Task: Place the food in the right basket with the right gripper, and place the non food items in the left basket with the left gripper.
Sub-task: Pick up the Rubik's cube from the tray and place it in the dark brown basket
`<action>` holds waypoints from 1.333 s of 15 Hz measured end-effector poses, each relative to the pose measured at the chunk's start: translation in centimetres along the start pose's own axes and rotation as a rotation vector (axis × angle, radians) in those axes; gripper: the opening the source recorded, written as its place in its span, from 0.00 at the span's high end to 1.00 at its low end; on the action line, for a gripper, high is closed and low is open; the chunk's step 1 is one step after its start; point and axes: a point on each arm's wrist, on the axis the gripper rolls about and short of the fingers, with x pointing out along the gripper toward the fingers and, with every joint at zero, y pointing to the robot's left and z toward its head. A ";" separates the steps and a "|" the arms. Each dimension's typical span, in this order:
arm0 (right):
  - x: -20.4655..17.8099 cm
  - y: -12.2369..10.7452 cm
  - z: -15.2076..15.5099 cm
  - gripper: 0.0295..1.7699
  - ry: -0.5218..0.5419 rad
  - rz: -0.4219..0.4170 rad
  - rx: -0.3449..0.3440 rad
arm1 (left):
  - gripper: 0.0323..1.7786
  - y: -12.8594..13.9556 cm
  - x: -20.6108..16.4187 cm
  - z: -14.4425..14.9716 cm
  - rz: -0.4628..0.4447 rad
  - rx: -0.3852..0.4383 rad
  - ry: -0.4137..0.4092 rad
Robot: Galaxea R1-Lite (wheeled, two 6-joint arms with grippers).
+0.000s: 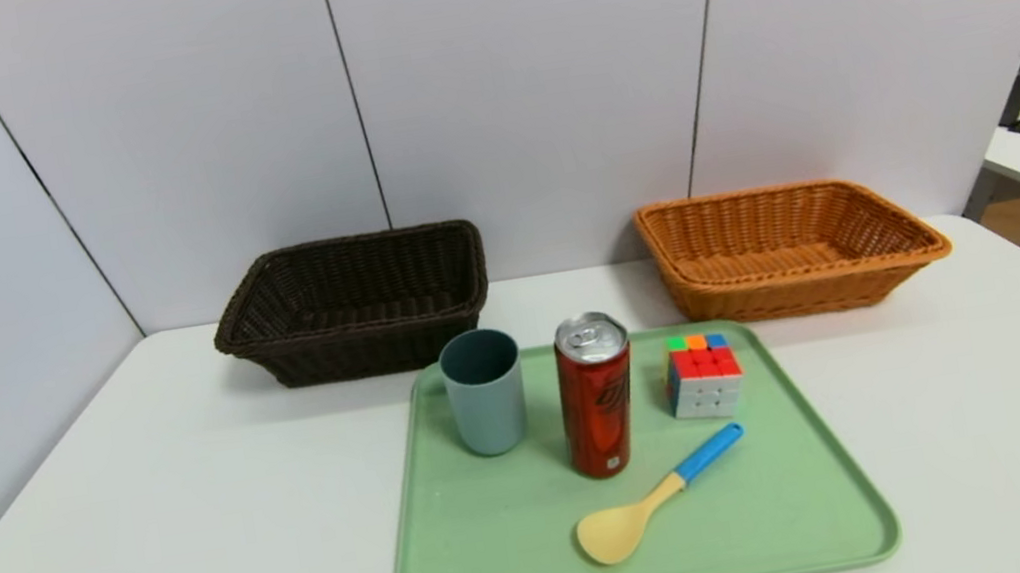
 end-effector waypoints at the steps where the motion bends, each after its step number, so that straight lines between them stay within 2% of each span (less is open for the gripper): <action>1: 0.0 0.0 0.0 0.04 0.000 0.001 -0.004 | 0.05 0.0 0.0 0.0 -0.001 0.006 0.000; 5: 0.0 0.0 0.0 0.04 0.000 0.003 -0.039 | 0.05 0.0 0.0 0.0 -0.008 0.056 -0.005; 8: -0.3 0.1 1.1 0.04 -0.037 0.040 -0.094 | 0.05 -0.2 -0.4 1.4 -0.048 0.105 -0.049; 10: -0.7 0.1 3.2 0.04 -0.060 0.087 -0.094 | 0.05 -0.3 -1.0 3.5 -0.079 0.108 -0.062; 14: -0.2 0.0 9.6 0.04 -0.077 0.136 -0.095 | 0.05 -0.6 -0.9 9.0 -0.102 0.106 -0.062; 17: 1.5 -0.2 14.5 0.04 -0.068 0.153 -0.097 | 0.05 -0.9 0.7 13.6 -0.121 0.105 -0.049; 20: 4.8 -0.4 17.8 0.04 -0.019 0.173 -0.110 | 0.05 -1.3 3.7 16.9 -0.196 0.104 0.008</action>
